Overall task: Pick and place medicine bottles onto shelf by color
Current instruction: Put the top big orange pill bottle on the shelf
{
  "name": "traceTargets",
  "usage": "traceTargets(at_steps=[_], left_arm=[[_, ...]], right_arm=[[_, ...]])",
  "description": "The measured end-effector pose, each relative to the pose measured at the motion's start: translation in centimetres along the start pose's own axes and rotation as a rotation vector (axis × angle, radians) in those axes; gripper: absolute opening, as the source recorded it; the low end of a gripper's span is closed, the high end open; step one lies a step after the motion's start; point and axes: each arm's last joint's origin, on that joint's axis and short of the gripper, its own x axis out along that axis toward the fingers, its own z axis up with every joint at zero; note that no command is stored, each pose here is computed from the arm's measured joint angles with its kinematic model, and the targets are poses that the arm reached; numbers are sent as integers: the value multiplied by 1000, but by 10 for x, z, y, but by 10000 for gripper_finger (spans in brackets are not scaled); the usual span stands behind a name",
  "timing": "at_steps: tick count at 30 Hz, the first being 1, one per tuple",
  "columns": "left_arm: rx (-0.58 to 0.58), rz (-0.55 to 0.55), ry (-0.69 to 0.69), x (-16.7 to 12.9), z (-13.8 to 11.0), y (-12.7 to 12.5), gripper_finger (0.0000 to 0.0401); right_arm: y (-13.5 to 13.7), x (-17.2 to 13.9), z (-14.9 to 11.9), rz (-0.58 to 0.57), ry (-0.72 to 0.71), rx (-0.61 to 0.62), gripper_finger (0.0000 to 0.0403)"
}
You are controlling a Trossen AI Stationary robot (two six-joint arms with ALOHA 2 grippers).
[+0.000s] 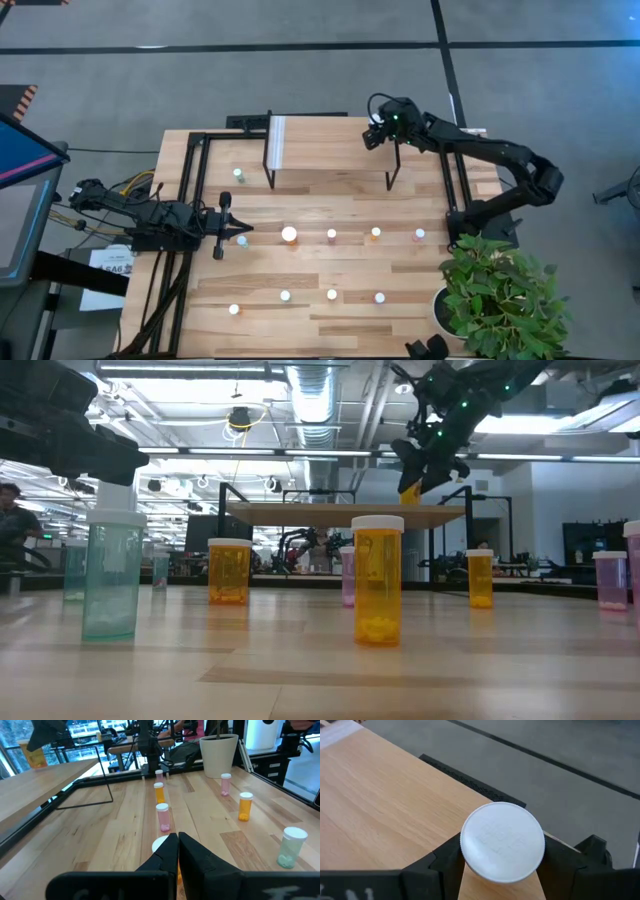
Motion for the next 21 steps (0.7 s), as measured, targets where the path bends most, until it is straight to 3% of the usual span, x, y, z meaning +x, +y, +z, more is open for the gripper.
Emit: traceTargets(at_steps=[21], left_arm=[[0,0,0,0,0,0,2]], right_arm=[[4,9,-7,-8,47,-54,226]])
